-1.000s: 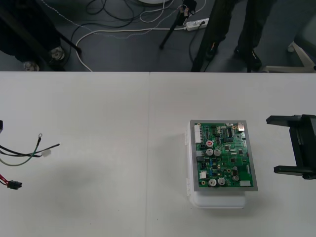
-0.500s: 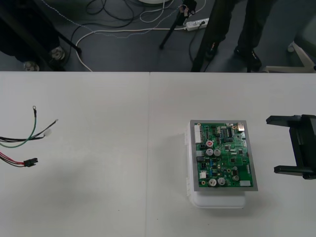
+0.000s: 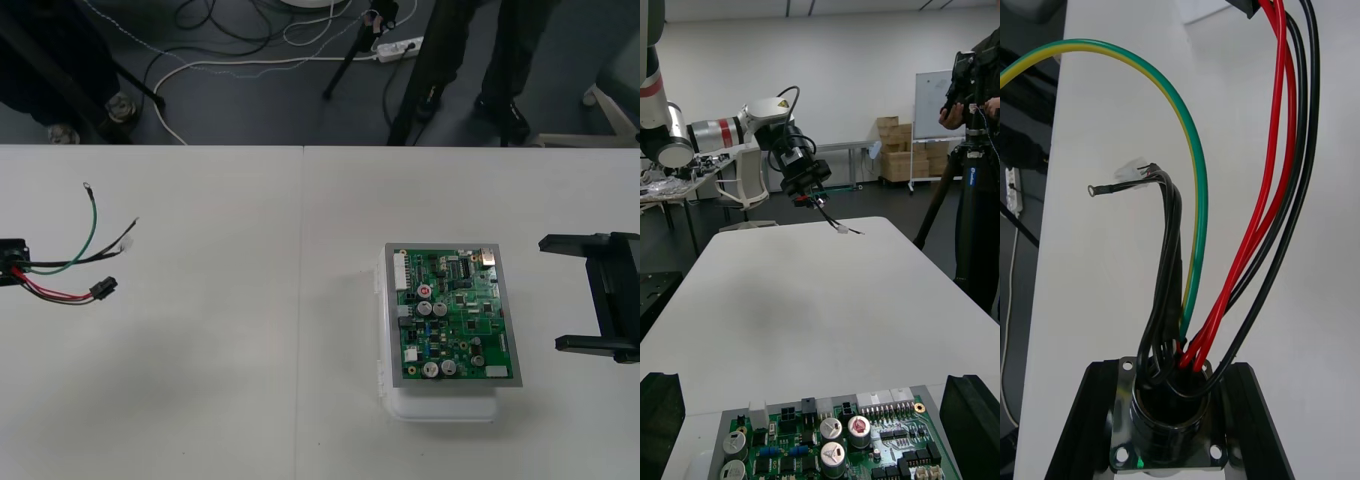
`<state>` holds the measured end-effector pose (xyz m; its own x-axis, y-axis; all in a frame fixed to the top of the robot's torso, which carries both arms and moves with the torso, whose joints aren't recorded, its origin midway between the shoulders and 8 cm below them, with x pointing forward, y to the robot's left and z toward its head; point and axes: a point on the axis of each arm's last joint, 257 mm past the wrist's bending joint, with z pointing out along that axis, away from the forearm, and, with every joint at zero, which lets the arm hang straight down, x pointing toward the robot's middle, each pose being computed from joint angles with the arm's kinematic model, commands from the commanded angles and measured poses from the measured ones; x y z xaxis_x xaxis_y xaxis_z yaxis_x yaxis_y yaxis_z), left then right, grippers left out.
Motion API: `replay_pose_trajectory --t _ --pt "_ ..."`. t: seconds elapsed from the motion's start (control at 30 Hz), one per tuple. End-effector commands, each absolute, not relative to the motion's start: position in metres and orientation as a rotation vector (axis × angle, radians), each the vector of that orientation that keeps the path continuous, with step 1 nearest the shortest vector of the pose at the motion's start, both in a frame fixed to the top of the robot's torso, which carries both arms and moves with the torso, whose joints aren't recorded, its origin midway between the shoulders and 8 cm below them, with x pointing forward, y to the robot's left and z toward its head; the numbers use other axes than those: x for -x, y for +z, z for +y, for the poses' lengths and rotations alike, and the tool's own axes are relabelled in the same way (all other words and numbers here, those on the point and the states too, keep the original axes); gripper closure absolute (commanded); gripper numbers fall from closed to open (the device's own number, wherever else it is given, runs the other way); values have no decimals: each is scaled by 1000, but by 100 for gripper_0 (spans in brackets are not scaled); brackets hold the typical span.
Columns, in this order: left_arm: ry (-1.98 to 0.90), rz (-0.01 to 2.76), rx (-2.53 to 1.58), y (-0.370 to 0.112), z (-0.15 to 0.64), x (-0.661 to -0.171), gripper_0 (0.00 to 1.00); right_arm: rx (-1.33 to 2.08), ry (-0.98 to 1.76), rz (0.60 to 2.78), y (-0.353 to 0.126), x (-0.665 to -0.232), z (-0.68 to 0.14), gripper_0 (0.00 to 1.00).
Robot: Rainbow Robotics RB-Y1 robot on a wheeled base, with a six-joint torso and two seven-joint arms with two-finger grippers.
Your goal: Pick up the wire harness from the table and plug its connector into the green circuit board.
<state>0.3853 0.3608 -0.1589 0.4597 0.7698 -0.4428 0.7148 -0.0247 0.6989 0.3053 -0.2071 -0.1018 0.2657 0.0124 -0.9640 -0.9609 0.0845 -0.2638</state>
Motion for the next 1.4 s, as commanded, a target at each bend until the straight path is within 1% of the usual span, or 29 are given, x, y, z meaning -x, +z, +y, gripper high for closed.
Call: replay_pose_trajectory --t 0.03,0.2,0.43,0.73,1.1,1.4 --pt "-24 1250 -1703 -145 313 -381 100 1278 984 1045 -96 -299 -210 0" --pt "-130 1236 -1655 -138 268 -381 100 1279 990 1045 -95 -297 -208 0" --pt "-332 1231 -1601 -137 204 -367 100 1287 995 1040 -95 -293 -206 0" --pt "-523 1209 -1560 -127 138 -346 100 1286 1011 1038 -94 -288 -204 0" --pt "-774 1222 -1494 -125 77 -323 100 1288 1026 1044 -93 -282 -204 0" --pt "-947 1258 -1460 -127 42 -303 100 1287 1032 1049 -93 -281 -204 0"
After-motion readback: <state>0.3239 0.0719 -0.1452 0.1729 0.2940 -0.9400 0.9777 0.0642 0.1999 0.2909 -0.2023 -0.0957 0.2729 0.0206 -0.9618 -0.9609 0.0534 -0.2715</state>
